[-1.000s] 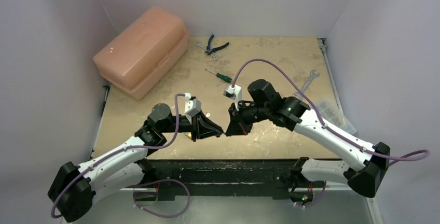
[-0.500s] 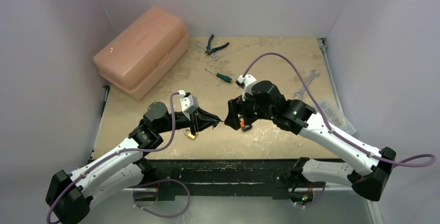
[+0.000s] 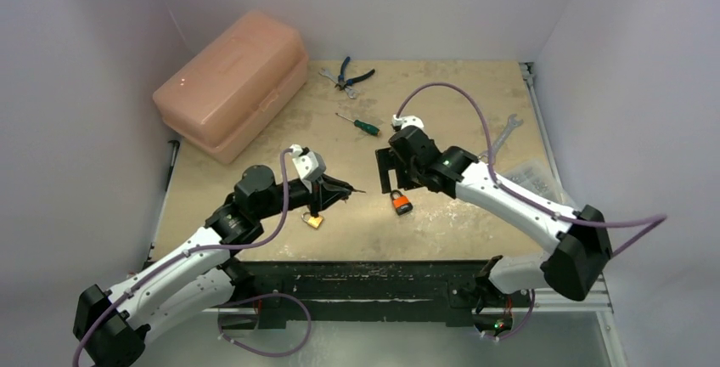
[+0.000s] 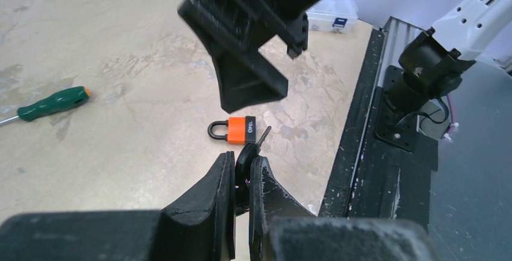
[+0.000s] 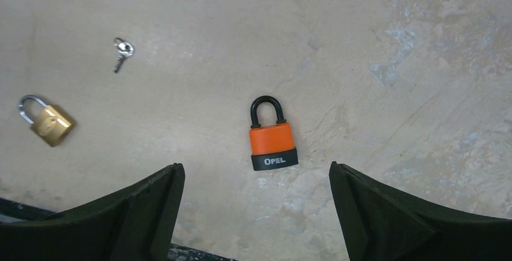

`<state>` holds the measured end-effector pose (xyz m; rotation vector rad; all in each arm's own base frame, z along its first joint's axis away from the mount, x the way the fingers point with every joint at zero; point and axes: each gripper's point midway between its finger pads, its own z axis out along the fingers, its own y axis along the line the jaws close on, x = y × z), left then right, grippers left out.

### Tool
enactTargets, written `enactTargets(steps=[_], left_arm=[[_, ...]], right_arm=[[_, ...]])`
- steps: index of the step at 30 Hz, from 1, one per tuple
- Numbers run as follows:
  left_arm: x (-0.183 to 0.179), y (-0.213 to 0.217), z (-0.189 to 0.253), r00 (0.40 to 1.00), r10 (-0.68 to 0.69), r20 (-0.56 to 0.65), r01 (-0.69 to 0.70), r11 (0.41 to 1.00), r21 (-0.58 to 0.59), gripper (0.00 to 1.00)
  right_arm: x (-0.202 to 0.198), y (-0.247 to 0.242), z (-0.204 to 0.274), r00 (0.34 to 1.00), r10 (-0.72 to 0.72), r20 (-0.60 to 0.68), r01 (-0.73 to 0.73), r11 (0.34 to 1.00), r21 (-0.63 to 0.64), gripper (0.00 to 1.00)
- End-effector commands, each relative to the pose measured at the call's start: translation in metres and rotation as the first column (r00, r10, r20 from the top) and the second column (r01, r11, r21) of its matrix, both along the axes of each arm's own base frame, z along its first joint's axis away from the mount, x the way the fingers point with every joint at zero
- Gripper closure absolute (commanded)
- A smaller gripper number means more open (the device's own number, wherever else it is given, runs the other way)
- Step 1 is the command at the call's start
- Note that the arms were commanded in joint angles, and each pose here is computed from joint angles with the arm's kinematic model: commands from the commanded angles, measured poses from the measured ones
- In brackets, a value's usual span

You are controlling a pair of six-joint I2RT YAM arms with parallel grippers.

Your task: Unlock with the key

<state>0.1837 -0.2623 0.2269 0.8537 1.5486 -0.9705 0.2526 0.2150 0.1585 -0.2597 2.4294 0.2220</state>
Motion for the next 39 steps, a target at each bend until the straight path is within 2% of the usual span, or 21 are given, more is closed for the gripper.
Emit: enactTargets(steps=[1,8,13,20,27,36,39], left_arm=[[0.012,0.004,0.030,0.996,0.063,0.068,-0.062,0.998,-0.019,1.00],[0.013,0.005,0.031,0.995,0.071,0.064,-0.070,0.997,-0.016,1.00],[0.013,0.005,0.029,0.996,0.071,0.057,-0.071,0.997,-0.011,1.00],[0.013,0.004,0.028,0.996,0.070,0.052,-0.069,0.998,-0.009,1.00],[0.014,0.004,0.026,0.996,0.070,0.047,-0.070,0.998,-0.003,1.00],[0.014,0.004,0.025,0.996,0.072,0.045,-0.072,0.997,0.000,1.00],[0.014,0.004,0.025,0.996,0.073,0.045,-0.073,0.997,0.001,1.00]], right_arm=[[0.008,-0.008,-0.017,0.999,-0.053,-0.011,0.052,0.996,-0.069,0.01],[0.010,-0.004,-0.065,0.993,-0.029,-0.116,0.008,0.984,-0.176,0.02],[0.004,0.003,-0.091,0.981,0.003,-0.194,-0.039,0.982,-0.185,0.06],[0.003,-0.005,-0.111,0.968,0.008,-0.252,-0.049,0.986,-0.158,0.18],[-0.001,-0.007,-0.124,0.955,0.029,-0.294,-0.071,0.989,-0.131,0.25],[-0.006,-0.013,-0.143,0.941,0.020,-0.339,-0.083,0.981,-0.172,0.40],[-0.010,-0.013,-0.148,0.931,0.026,-0.363,-0.093,0.981,-0.169,0.41]])
